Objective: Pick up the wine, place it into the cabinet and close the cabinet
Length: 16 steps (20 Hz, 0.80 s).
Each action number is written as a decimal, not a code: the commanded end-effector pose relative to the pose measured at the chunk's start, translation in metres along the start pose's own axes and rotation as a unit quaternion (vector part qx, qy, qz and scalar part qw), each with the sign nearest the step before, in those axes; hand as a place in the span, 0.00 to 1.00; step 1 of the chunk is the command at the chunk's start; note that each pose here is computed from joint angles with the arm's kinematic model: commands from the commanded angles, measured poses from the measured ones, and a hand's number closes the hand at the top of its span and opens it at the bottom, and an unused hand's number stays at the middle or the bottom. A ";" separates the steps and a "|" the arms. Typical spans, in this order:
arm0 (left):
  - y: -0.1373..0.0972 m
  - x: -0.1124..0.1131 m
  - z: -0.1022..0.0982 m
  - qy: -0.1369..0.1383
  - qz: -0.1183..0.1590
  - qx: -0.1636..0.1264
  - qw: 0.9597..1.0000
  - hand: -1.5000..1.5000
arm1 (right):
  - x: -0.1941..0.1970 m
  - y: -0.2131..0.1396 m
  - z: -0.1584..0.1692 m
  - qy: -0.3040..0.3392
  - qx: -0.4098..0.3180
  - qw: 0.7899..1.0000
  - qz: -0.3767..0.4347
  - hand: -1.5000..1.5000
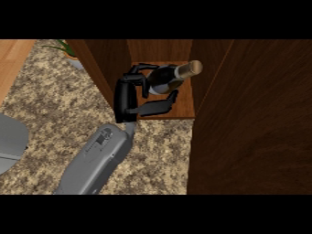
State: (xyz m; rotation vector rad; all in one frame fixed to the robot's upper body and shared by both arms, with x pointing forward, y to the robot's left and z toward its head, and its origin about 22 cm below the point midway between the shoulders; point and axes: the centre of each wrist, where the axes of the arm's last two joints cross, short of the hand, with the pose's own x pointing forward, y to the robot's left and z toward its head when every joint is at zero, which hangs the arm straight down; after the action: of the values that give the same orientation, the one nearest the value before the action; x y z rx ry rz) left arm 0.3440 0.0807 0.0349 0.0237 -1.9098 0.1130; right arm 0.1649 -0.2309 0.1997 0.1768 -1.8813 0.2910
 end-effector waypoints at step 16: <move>0.011 -0.020 -0.054 0.035 -0.013 0.011 0.999 1.00 | 0.024 0.008 0.025 -0.031 0.028 0.998 -0.036 0.00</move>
State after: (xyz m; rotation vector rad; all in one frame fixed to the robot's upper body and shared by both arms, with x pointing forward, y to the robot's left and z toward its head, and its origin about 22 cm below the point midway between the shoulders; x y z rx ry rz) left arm 0.3894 0.0908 0.0332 0.0516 -1.8318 0.1074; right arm 0.1668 -0.2284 0.1988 0.2046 -1.8786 0.2821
